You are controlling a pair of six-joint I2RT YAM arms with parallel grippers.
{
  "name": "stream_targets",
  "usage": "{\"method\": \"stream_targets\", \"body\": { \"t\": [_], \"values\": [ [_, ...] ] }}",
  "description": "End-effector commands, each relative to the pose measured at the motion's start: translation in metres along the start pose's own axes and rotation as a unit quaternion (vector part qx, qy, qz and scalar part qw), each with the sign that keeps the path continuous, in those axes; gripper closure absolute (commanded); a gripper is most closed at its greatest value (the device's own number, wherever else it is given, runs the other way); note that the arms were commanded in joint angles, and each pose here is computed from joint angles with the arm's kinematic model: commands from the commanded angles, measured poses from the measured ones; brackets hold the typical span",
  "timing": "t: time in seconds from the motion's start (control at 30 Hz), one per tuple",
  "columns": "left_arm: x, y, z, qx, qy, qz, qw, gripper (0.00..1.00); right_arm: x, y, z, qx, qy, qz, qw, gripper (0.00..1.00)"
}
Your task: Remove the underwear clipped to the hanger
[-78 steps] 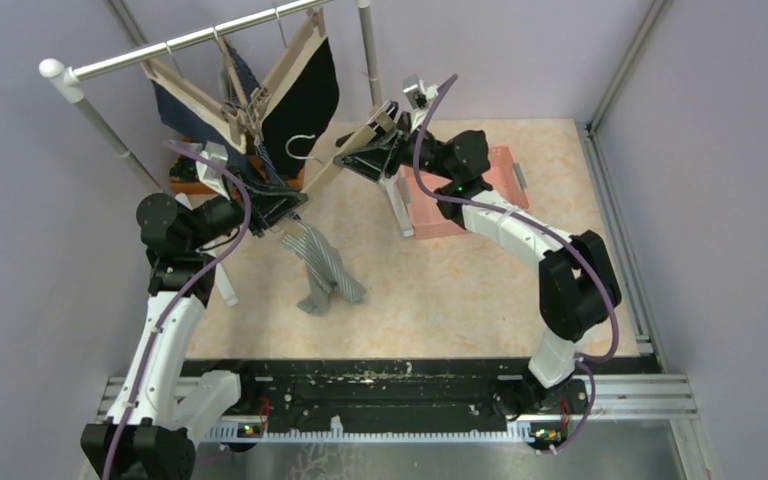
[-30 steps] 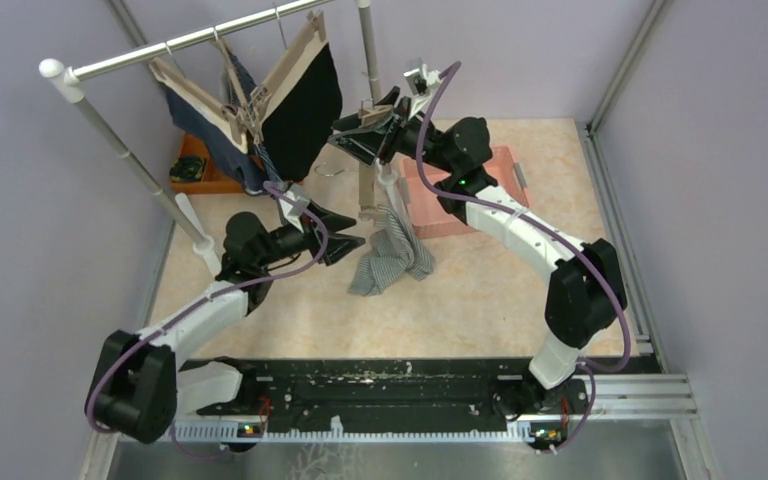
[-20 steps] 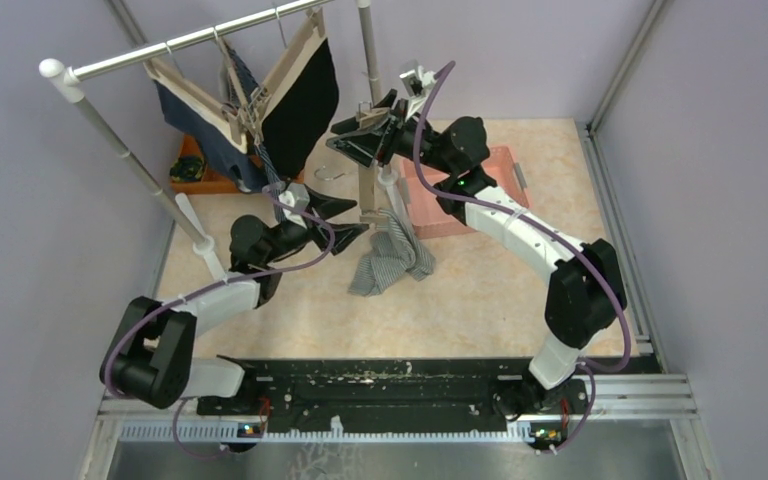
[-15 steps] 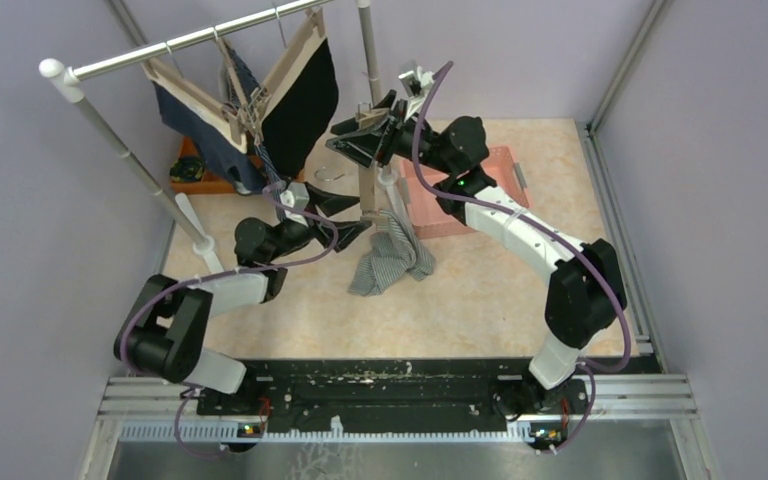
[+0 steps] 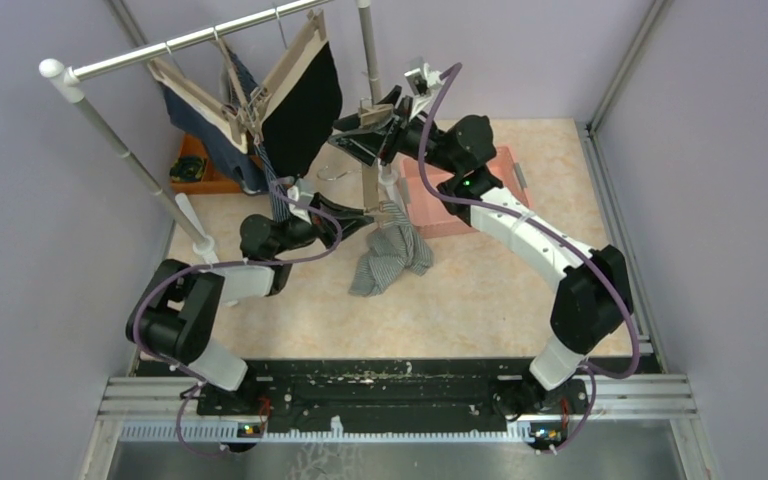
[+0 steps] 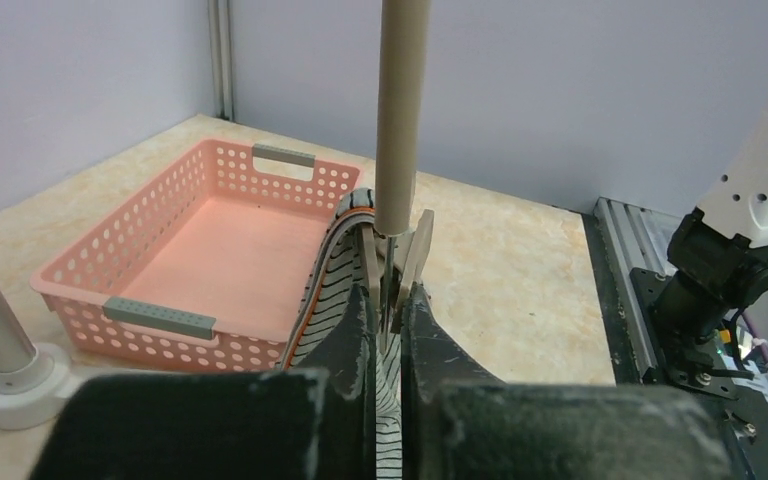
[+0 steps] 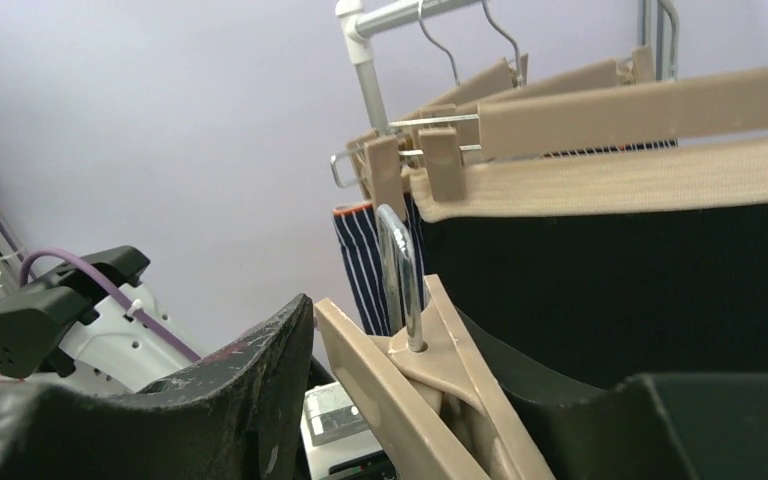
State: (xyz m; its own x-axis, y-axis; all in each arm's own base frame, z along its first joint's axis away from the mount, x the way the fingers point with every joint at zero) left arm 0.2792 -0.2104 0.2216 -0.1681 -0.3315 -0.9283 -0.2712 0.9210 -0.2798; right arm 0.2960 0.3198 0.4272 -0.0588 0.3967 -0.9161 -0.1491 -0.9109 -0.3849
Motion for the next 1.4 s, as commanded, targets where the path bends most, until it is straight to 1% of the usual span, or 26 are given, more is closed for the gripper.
{"method": "stream_targets", "body": {
  "t": [0.0,0.13,0.2,0.23,0.27,0.3,0.37,0.43,0.47,0.53,0.57,0.6,0.63,0.77,0.8,0.83,0.87,0.9,0.93,1.0,1.13,1.37],
  "values": [
    [-0.035,-0.007,-0.012,0.017,-0.081,-0.027,0.996,1.0,-0.037,-0.005,0.022,-0.029,0.037,-0.044,0.998,1.0],
    [-0.045,-0.006,-0.02,0.025,-0.079,-0.038,0.996,1.0,-0.035,-0.005,0.021,-0.028,0.035,-0.043,0.998,1.0],
    [-0.048,-0.009,-0.021,0.028,-0.066,-0.03,0.997,0.98,-0.035,-0.005,0.021,-0.029,0.036,-0.043,0.998,1.0],
    [-0.049,-0.01,-0.02,0.029,-0.061,-0.023,0.997,0.86,-0.035,-0.005,0.021,-0.029,0.035,-0.043,0.998,1.0],
    [-0.049,-0.012,-0.02,0.033,-0.058,-0.017,0.998,0.71,-0.035,-0.006,0.021,-0.031,0.035,-0.043,0.998,1.0],
    [-0.049,-0.013,-0.02,0.036,-0.058,-0.014,0.998,0.68,-0.035,-0.006,0.021,-0.031,0.035,-0.043,0.998,1.0],
    [-0.051,-0.014,-0.02,0.043,-0.06,-0.016,0.997,0.66,-0.034,-0.005,0.021,-0.032,0.034,-0.044,0.998,1.0],
    [-0.053,-0.015,-0.02,0.049,-0.06,-0.021,0.997,0.57,-0.034,-0.006,0.021,-0.031,0.033,-0.043,0.998,1.0],
    [-0.053,-0.016,-0.021,0.052,-0.058,-0.024,0.997,0.56,-0.034,-0.005,0.02,-0.03,0.033,-0.044,0.998,1.0],
    [-0.054,-0.018,-0.02,0.056,-0.055,-0.025,0.997,0.65,-0.035,-0.005,0.021,-0.03,0.035,-0.044,0.998,1.0],
    [-0.054,-0.018,-0.02,0.059,-0.054,-0.025,0.996,0.77,-0.034,-0.006,0.021,-0.03,0.034,-0.044,0.998,1.0],
    [-0.053,-0.018,-0.021,0.065,-0.054,-0.023,0.996,0.93,-0.034,-0.005,0.021,-0.029,0.035,-0.044,0.998,1.0],
    [-0.053,-0.019,-0.02,0.068,-0.051,-0.022,0.996,0.99,-0.034,-0.006,0.02,-0.028,0.034,-0.043,0.998,1.0],
    [-0.051,-0.019,-0.018,0.057,-0.039,-0.012,0.998,1.0,-0.034,-0.005,0.019,-0.025,0.036,-0.044,0.998,1.0],
    [-0.05,-0.019,-0.017,0.054,-0.037,-0.01,0.998,0.95,-0.034,-0.006,0.019,-0.026,0.036,-0.044,0.998,1.0],
    [-0.049,-0.018,-0.017,0.053,-0.036,-0.008,0.998,0.75,-0.034,-0.006,0.019,-0.026,0.037,-0.045,0.998,1.0],
    [-0.048,-0.017,-0.018,0.055,-0.035,-0.006,0.998,0.46,-0.035,-0.006,0.019,-0.026,0.037,-0.045,0.998,1.0],
    [-0.047,-0.017,-0.018,0.055,-0.031,-0.003,0.998,0.09,-0.035,-0.007,0.018,-0.026,0.037,-0.045,0.998,1.0],
    [-0.046,-0.016,-0.019,0.057,-0.028,0.0,0.998,0.02,-0.035,-0.007,0.018,-0.026,0.037,-0.045,0.998,1.0],
    [-0.044,-0.015,-0.02,0.057,-0.024,0.003,0.998,0.0,-0.035,-0.007,0.018,-0.026,0.038,-0.046,0.998,1.0],
    [-0.041,-0.012,-0.018,0.034,-0.025,-0.001,0.999,0.0,-0.035,-0.008,0.017,-0.027,0.036,-0.046,0.998,1.0],
    [-0.029,-0.011,-0.008,0.013,-0.011,0.021,1.0,0.0,-0.035,-0.01,0.017,-0.028,0.036,-0.046,0.998,1.0]
  ]
}}
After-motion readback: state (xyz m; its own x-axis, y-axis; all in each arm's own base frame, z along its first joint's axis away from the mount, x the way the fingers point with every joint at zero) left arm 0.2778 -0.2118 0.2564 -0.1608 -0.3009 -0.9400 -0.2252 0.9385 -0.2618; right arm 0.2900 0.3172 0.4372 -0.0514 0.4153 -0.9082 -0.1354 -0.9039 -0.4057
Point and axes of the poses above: each gripper's point midway between its finger pads, its own y axis back along the fingers, its own z axis along the line the jaws close on, x = y × z, the point moved 7 cm from there along y, back along the fingers, and after that the axes turned 6 degrees about y, right-handed, at the moved point
